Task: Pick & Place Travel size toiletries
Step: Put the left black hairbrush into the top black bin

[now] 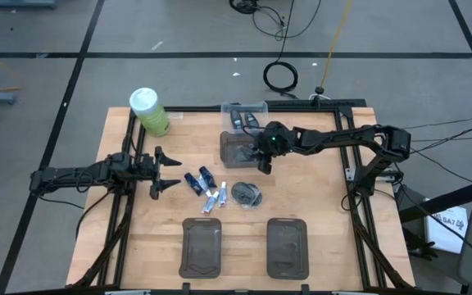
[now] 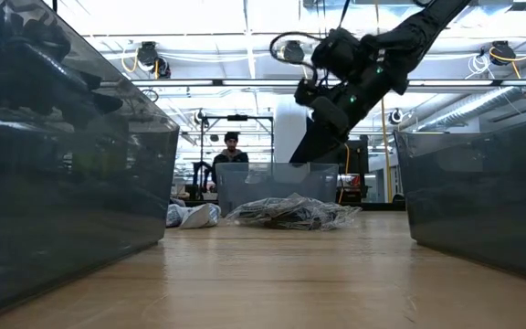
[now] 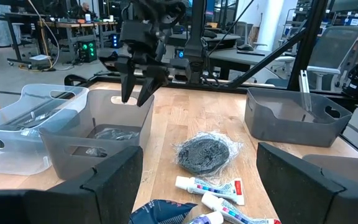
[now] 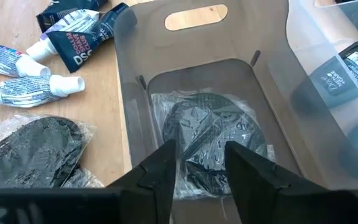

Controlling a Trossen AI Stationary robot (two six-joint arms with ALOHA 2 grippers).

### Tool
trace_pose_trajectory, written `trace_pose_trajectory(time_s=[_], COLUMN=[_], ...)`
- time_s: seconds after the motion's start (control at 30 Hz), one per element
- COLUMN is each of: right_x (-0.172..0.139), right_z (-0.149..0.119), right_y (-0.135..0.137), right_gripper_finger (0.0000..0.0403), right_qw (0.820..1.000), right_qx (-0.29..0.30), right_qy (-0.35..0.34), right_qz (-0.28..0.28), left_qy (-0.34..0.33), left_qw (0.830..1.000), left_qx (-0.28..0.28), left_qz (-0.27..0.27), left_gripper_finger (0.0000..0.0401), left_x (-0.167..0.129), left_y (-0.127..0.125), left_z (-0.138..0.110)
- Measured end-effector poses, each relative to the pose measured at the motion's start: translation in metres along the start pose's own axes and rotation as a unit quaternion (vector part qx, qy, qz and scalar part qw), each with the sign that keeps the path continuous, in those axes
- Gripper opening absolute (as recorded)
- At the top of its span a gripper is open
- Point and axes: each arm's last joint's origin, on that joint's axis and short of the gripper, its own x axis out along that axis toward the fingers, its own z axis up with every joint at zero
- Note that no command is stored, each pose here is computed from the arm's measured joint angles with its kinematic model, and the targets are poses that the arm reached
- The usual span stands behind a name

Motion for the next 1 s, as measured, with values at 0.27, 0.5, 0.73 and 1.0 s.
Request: trace_pose_trajectory(time_s=[0.27, 0.5, 0.73, 1.0], right_x=[-0.034, -0.026, -0.006, 0.016], right_z=[0.024, 0.015, -0.005, -0.021], right_y=[0.043, 0.103, 0.130, 0.122], right_gripper_finger=[0.0159, 0.0215, 0.0235, 0.0225], right_qw=[0.996, 0.990, 0.987, 0.983], right_qx=[-0.039, -0.098, -0.138, -0.073], right_qy=[-0.070, -0.058, -0.014, 0.048], right_qz=[0.043, 0.078, 0.080, 0.164], left_qy=[0.000, 0.000, 0.000, 0.000], left_qw=[1.000, 1.000, 1.000, 1.000], left_qx=[0.000, 0.000, 0.000, 0.000], left_qz=[0.000, 0.000, 0.000, 0.000], left_gripper_finger=[0.0306, 0.0306, 0.0306, 0.0306], left_x=[0.000, 0.000, 0.000, 0.000], left_y=[0.000, 0.000, 0.000, 0.000], left_z=[0.000, 0.000, 0.000, 0.000])
